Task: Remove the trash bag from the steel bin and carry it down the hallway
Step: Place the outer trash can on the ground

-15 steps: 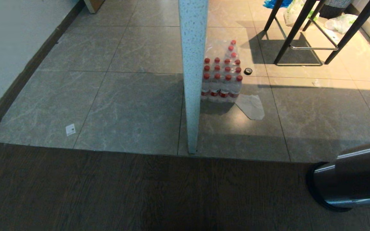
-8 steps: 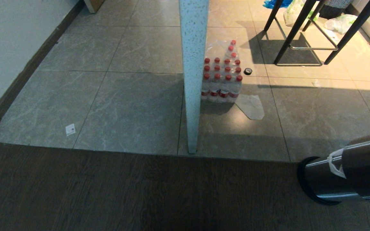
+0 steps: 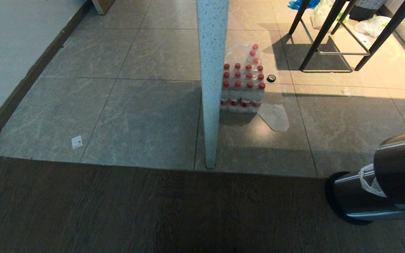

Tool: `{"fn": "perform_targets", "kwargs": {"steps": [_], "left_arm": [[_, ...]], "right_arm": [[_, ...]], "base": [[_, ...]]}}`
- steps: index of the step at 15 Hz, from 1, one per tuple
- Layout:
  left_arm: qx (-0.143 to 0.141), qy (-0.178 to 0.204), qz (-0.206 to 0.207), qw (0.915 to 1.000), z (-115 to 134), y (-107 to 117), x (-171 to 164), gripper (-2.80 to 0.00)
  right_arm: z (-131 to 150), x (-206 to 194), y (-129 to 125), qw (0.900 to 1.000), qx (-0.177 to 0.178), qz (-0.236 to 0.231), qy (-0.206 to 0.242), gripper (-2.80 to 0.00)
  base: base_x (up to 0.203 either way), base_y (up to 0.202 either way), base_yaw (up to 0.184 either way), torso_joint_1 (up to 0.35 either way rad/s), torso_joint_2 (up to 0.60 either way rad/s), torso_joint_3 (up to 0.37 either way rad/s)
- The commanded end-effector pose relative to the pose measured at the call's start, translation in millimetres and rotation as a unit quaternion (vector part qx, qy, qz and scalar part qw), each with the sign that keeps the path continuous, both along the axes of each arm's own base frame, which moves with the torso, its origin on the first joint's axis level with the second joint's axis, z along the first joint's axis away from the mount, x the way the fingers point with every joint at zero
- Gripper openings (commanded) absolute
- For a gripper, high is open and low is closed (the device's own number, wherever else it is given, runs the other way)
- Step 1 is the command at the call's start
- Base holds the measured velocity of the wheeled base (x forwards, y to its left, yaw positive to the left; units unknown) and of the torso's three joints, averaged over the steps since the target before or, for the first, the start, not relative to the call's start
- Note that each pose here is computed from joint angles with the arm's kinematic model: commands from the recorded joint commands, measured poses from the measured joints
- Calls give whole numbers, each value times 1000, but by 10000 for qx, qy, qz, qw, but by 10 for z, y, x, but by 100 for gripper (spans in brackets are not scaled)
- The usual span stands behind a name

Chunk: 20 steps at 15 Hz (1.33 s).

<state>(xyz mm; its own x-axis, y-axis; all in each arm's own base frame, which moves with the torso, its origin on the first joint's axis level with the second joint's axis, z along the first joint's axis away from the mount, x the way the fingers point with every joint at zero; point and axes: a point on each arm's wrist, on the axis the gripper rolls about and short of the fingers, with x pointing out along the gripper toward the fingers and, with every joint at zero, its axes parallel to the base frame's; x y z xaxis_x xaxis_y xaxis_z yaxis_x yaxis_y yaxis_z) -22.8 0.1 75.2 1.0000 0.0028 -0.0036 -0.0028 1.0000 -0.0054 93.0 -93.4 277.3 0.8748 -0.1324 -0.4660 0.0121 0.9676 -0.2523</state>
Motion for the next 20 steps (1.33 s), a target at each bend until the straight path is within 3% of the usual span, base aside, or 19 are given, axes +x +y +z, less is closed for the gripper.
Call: {"fn": "perform_targets", "kwargs": {"steps": [1,5,8,16,18,20], "left_arm": [[-4,-3,2,10000,0,0,0,-280],[-4,-3,2,10000,0,0,0,-280],[-4,-3,2,10000,0,0,0,-280],[-4,-3,2,10000,0,0,0,-280],[-4,-3,2,10000,0,0,0,-280],[-4,-3,2,10000,0,0,0,-280]], "right_arm": [[12,-56,195,9981,338,518,-28,-280],[199,82,416,9842,1229,1259,-191,-280],[241,282,334,9805,1400,1370,-144,-280],[-579,1434,-184,9748,1702,1414,281,-280],[-743,1874,-150,9752,1714,1358,340,-280],[-911,2359,22,9803,1504,1229,358,-280]], "base": [[0,0,0,0,0,0],[0,0,0,0,0,0],[0,0,0,0,0,0],[0,0,0,0,0,0],[0,0,0,0,0,0],[0,0,0,0,0,0]]}}
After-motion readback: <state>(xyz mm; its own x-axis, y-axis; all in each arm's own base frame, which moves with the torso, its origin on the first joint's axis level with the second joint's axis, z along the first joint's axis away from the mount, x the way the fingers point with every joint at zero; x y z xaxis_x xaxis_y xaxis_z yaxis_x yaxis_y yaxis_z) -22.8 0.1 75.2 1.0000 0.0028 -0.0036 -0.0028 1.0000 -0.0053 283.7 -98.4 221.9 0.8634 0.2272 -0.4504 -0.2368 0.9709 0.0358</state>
